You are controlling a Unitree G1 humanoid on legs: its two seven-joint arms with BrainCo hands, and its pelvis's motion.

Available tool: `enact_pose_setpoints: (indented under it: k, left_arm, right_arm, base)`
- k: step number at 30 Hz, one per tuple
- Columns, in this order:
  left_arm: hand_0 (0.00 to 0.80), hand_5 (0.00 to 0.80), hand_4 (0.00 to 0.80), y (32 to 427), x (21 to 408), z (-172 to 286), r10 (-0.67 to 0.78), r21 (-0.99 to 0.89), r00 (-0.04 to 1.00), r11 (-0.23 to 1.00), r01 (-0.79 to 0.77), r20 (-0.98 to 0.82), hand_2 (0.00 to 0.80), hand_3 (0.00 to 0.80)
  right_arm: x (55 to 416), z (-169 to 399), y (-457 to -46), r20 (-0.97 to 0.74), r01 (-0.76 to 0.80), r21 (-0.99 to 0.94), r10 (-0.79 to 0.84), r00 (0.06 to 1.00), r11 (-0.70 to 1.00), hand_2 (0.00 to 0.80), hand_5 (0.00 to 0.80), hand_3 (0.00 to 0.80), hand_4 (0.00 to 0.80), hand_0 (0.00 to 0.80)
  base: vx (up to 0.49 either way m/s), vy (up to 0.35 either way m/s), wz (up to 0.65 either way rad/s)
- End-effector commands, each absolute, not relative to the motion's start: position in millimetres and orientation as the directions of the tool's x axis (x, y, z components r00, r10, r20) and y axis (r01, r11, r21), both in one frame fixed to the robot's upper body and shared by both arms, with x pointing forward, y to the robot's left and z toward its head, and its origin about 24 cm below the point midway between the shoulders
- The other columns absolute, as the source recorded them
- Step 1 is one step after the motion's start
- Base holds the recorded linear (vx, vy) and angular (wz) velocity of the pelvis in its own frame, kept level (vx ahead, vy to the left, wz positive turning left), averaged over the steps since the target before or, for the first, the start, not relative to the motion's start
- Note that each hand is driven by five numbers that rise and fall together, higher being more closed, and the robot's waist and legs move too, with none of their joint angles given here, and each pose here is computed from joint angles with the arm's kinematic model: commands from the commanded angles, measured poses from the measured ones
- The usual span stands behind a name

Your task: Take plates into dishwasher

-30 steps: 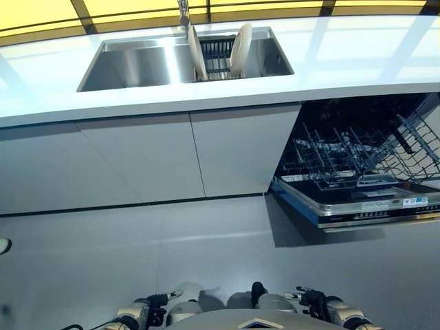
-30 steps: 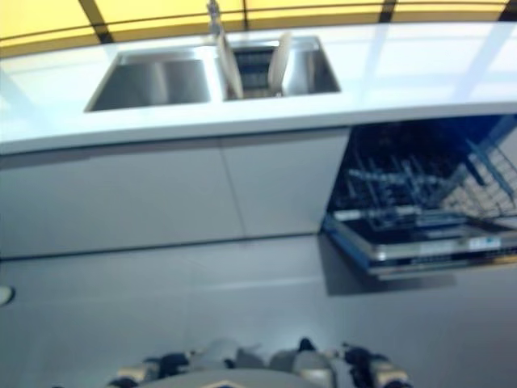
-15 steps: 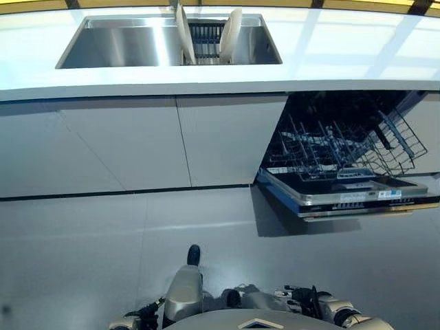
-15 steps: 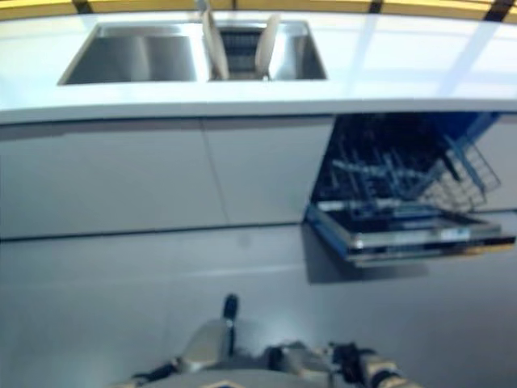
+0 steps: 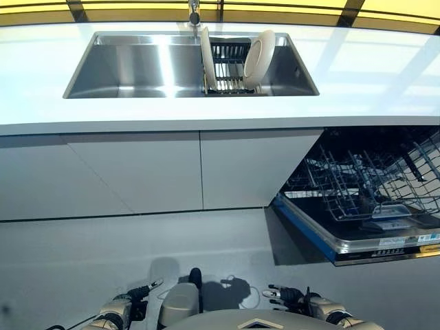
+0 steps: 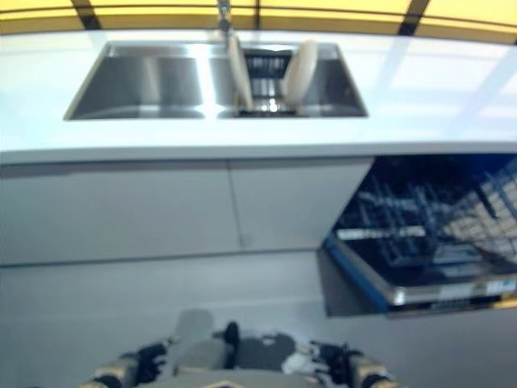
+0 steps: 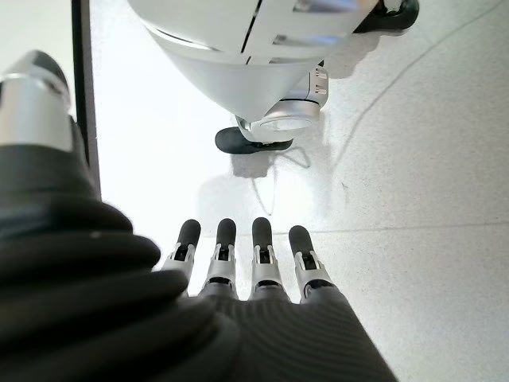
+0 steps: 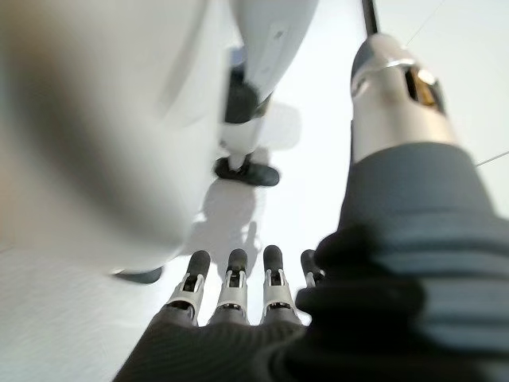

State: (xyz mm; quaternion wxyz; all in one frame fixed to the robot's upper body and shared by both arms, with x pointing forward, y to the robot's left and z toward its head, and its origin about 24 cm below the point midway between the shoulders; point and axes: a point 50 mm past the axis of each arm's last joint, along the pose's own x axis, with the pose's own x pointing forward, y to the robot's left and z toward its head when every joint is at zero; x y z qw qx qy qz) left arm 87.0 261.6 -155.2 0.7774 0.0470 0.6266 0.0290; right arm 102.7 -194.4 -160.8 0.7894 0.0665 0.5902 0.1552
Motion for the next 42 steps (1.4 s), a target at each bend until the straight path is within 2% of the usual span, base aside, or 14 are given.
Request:
enact_pose_setpoints:
  k: [1,8,14,20,24,26,29,33,42]
  left_arm:
    - [0.000,0.000,0.000,254,83,-158,0.078,0.090,0.180,0.994,0.057,-0.981,0.000,0.000]
    - [0.000,0.000,0.000,258,84,-157,0.087,0.098,0.179,0.994,0.050,-0.980,0.000,0.000]
    - [0.000,0.000,0.000,263,83,-155,0.086,0.104,0.156,0.988,0.114,-0.984,0.000,0.000]
    - [0.000,0.000,0.000,259,74,-158,0.080,0.100,0.142,0.985,0.141,-0.987,0.000,0.000]
    - [0.000,0.000,0.000,253,80,-159,0.073,0.091,0.159,0.990,0.106,-0.985,0.000,0.000]
    - [0.000,0.000,0.000,252,82,-159,0.077,0.090,0.154,0.993,0.075,-0.985,0.000,0.000]
    - [0.000,0.000,0.000,252,83,-158,0.072,0.094,0.171,0.988,0.122,-0.983,0.000,0.000]
    - [0.000,0.000,0.000,253,80,-158,0.069,0.088,0.169,0.990,0.109,-0.983,0.000,0.000]
    - [0.000,0.000,0.000,256,74,-157,0.089,0.102,0.145,0.991,0.088,-0.985,0.000,0.000]
  right_arm:
    - [121,-151,-203,-0.869,-0.247,0.293,0.365,0.335,0.924,0.000,0.000,0.000,0.000,0.000]
    - [132,-147,-197,-0.847,-0.311,0.270,0.378,0.374,0.911,0.000,0.000,0.000,0.000,0.000]
    - [134,-145,-201,-0.837,-0.253,0.240,0.331,0.435,0.937,0.000,0.000,0.000,0.000,0.000]
    - [132,-143,-211,-0.832,-0.250,0.251,0.340,0.438,0.935,0.000,0.000,0.000,0.000,0.000]
    - [134,-140,-217,-0.824,-0.271,0.229,0.335,0.458,0.935,0.000,0.000,0.000,0.000,0.000]
    - [141,-139,-212,-0.829,-0.297,0.202,0.324,0.455,0.933,0.000,0.000,0.000,0.000,0.000]
    - [158,-131,-211,-0.804,-0.321,0.178,0.326,0.498,0.930,0.000,0.000,0.000,0.000,0.000]
    - [173,-119,-211,-0.764,-0.320,0.167,0.328,0.555,0.932,0.000,0.000,0.000,0.000,0.000]
    - [181,-109,-199,-0.724,-0.361,0.175,0.368,0.583,0.916,0.000,0.000,0.000,0.000,0.000]
  base:
    - [0.161,0.087,0.13]
    - [0.152,0.084,0.20]
    - [0.159,0.083,0.04]
    - [0.303,-0.109,0.17]
    - [0.198,-0.118,0.16]
    - [0.049,-0.165,0.62]
    - [0.071,-0.114,0.54]
    - [0.077,-0.061,-0.13]
    - [0.058,-0.078,-0.11]
